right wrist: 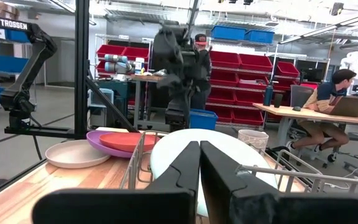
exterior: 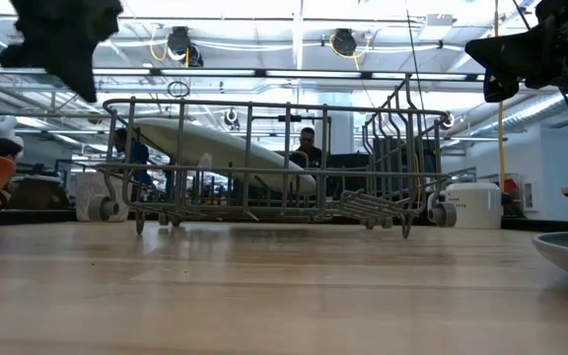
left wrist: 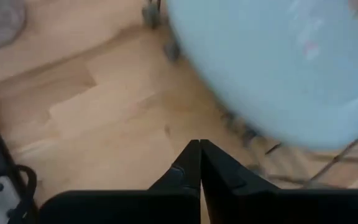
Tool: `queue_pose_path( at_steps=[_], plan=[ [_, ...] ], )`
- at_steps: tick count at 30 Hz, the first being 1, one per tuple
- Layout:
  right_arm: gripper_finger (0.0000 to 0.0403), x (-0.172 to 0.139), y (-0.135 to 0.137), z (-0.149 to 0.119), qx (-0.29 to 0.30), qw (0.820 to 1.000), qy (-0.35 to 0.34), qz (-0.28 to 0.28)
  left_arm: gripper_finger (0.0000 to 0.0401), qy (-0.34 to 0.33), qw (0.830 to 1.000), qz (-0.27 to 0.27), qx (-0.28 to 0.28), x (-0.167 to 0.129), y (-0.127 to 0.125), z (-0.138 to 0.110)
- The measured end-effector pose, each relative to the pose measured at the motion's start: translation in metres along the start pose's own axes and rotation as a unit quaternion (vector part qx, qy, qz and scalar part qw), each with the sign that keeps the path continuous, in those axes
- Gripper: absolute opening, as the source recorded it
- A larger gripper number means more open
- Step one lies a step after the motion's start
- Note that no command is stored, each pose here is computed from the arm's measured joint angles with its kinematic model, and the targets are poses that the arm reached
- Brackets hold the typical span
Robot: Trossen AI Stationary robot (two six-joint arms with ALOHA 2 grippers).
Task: Sort dishes
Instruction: Put the light blue plate in the dish rack
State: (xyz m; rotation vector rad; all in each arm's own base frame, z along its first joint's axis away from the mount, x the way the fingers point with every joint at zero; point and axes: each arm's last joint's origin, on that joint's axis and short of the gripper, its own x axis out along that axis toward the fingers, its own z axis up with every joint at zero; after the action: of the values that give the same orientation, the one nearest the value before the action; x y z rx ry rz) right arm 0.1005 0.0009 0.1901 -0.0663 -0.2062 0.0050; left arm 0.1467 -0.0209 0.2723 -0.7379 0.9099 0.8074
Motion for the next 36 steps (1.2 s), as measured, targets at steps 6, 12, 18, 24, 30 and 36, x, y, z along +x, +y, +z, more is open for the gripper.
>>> queue_pose_path(
  at_steps=[6, 12, 18, 24, 30, 36],
  plan=[
    [0.0009, 0.000, 0.000, 0.000, 0.001, 1.000, 0.000, 0.000, 0.0002, -0.019, 0.998, -0.011, 0.061, 0.028, 0.000, -0.010],
    [0.0009, 0.000, 0.000, 0.000, 0.001, 1.000, -0.001, 0.000, 0.0002, -0.067, 0.994, 0.000, 0.087, 0.045, 0.003, -0.010],
    [0.0009, 0.000, 0.000, 0.001, 0.001, 1.000, -0.003, 0.000, 0.0001, -0.101, 0.990, -0.017, 0.100, 0.055, 0.001, -0.004],
    [0.0009, 0.000, 0.000, 0.001, 0.009, 1.000, -0.004, 0.000, 0.0001, -0.147, 0.981, -0.047, 0.117, 0.052, -0.008, 0.006],
    [0.0009, 0.000, 0.000, 0.001, 0.011, 1.000, -0.004, 0.000, 0.0001, -0.174, 0.975, -0.071, 0.120, 0.049, -0.015, 0.011],
    [0.0009, 0.000, 0.000, 0.001, 0.010, 1.000, -0.004, 0.000, 0.0001, -0.199, 0.969, -0.093, 0.116, 0.047, -0.020, 0.015]
  ],
)
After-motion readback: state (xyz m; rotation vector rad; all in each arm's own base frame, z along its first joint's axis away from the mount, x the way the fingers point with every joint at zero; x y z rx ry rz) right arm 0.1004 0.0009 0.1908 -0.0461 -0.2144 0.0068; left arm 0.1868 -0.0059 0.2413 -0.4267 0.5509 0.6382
